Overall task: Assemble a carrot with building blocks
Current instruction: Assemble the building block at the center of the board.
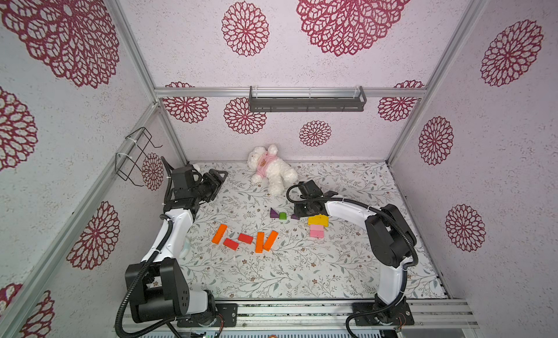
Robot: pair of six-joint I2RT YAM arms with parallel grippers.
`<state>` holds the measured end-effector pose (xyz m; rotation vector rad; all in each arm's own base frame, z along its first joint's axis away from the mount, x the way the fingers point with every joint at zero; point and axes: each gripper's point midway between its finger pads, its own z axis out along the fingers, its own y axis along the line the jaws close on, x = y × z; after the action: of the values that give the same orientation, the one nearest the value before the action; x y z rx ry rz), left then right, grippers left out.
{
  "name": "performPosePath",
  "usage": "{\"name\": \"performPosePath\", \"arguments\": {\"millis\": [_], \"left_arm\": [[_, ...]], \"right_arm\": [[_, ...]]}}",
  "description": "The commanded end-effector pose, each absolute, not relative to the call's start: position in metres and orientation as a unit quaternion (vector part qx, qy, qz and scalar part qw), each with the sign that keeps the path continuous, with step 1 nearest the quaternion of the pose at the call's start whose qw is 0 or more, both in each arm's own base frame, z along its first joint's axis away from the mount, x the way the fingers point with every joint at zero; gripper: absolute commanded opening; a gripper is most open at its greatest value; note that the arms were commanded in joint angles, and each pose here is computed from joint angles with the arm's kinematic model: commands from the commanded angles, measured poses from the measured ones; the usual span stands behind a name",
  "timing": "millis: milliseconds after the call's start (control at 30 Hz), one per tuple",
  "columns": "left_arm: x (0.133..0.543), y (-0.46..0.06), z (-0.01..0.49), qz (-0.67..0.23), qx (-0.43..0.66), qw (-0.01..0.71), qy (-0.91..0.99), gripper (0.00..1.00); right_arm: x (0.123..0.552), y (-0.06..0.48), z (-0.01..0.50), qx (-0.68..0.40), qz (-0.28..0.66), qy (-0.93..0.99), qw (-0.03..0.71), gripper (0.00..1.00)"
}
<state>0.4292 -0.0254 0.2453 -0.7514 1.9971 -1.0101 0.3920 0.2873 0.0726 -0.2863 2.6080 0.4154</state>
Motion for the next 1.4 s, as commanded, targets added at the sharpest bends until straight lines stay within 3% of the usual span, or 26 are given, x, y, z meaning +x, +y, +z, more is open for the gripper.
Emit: {"name": "performPosePath", "arguments": {"millis": [0, 1367], "left_arm": [[0.431, -0.025, 0.247, -0.401, -0.292, 0.384, 0.779, 0.73], [0.431, -0.027, 0.245, -0.402, -0.290, 0.382, 0.780, 0.73]], "right_arm": [[0.396, 0.281, 0.087, -0.098, 0.153, 0.950, 0.253, 0.38], [0.391, 0.297, 0.052, -0.100, 0.181, 0.955, 0.213, 0.36]]}}
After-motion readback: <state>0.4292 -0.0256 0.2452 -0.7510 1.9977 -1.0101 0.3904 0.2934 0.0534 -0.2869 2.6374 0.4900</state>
